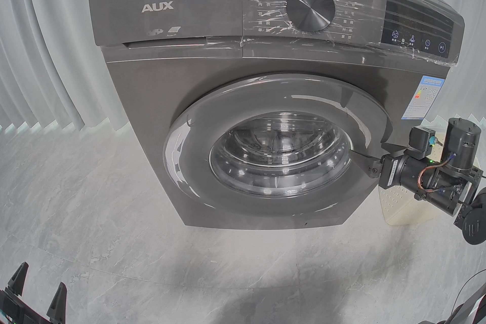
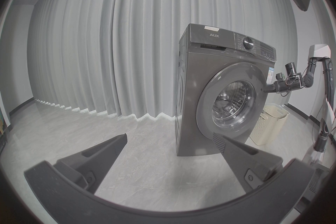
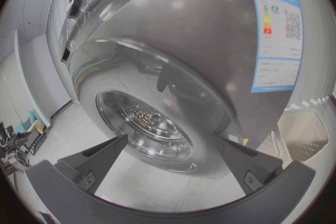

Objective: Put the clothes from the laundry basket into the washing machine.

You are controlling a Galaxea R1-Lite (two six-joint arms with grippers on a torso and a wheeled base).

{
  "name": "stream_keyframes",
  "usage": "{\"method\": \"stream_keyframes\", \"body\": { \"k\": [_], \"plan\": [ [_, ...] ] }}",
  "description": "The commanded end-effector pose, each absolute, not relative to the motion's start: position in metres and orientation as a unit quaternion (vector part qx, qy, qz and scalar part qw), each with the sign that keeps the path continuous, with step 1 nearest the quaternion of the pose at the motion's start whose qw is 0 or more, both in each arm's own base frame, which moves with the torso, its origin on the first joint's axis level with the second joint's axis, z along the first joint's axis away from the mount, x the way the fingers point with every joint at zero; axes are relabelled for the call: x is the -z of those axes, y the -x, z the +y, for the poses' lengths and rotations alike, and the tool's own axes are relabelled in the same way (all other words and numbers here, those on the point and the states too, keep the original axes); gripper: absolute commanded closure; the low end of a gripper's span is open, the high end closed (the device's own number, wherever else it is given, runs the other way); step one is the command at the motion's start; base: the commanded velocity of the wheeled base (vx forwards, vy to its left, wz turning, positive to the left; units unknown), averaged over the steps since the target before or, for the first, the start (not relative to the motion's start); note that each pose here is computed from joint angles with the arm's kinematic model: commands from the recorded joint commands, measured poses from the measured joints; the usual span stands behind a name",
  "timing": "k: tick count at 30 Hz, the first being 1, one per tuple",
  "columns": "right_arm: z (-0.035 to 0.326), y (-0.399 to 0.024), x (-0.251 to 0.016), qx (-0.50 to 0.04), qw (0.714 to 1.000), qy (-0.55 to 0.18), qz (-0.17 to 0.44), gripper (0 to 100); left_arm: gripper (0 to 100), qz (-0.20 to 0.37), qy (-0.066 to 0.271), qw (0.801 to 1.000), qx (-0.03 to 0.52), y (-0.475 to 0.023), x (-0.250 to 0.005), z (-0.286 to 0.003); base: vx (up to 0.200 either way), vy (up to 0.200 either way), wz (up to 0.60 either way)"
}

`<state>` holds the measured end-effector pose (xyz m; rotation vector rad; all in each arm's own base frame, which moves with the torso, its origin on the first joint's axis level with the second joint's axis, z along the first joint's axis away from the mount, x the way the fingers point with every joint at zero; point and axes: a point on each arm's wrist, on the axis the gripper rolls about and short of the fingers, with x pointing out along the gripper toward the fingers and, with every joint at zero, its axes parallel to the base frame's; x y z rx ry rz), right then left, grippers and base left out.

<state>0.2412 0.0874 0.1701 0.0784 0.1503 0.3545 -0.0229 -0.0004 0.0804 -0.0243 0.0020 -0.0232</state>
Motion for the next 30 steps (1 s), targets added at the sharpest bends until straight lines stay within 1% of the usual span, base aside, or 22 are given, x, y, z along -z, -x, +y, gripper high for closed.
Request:
{"method": "stream_keyframes", "body": {
  "k": [1,4,7,11,12,13,14,17,21,24,26,27,30],
  "plan": [
    [0.082,-0.2,-0.168,-0.2,0.976,-0.036,0.079,0,0,0.003,0.014,1.0,0.011,0.023,-0.076,0.0,0.0,0.0,0.0],
    [0.072,-0.177,-0.171,-0.2,0.977,-0.038,0.066,0,0,0.003,0.013,1.0,0.011,0.023,-0.076,0.0,0.0,0.0,0.0],
    [0.056,-0.144,-0.175,-0.192,0.981,-0.025,0.03,0,0,0.003,0.012,1.0,0.012,0.023,-0.076,0.0,0.0,0.0,0.0],
    [0.04,-0.118,-0.177,-0.172,0.985,-0.02,-0.007,0,0,0.004,0.012,1.0,0.012,0.023,-0.076,0.0,0.0,0.0,0.0],
    [0.032,-0.104,-0.176,-0.159,0.987,-0.014,-0.026,0,0,0.004,0.012,1.0,0.012,0.023,-0.076,0.0,0.0,0.0,0.0],
    [0.032,-0.102,-0.176,-0.158,0.987,-0.013,-0.027,0,0,0.004,0.012,1.0,0.012,0.023,-0.076,0.0,0.0,0.0,0.0],
    [0.025,-0.091,-0.174,-0.141,0.989,0.0,-0.039,0,0,0.004,0.01,1.0,0.012,0.023,-0.076,0.0,0.0,0.0,0.0],
    [0.014,-0.074,-0.167,-0.107,0.993,0.022,-0.052,0,0,0.004,0.009,1.0,0.013,0.023,-0.076,0.0,0.0,0.0,0.0],
    [0.009,-0.052,-0.16,-0.101,0.992,0.024,-0.066,0,0,0.005,0.012,1.0,0.014,0.023,-0.075,0.0,0.0,0.0,0.0],
    [0.005,-0.033,-0.147,-0.091,0.993,0.025,-0.068,0,0,0.005,0.012,1.0,0.013,0.023,-0.075,0.0,0.0,0.0,0.0],
    [0.005,-0.03,-0.145,-0.089,0.993,0.025,-0.07,0,0,0.005,0.011,1.0,0.014,0.023,-0.075,0.0,0.0,0.0,0.0],
    [0.003,-0.015,-0.134,-0.084,0.993,0.024,-0.076,0,0,0.005,0.011,1.0,0.014,0.023,-0.075,0.0,0.0,0.0,0.0],
    [0.002,-0.003,-0.125,-0.08,0.993,0.024,-0.078,0,0,0.005,0.011,1.0,0.013,0.023,-0.075,0.0,0.0,0.0,0.0]
  ]
}}
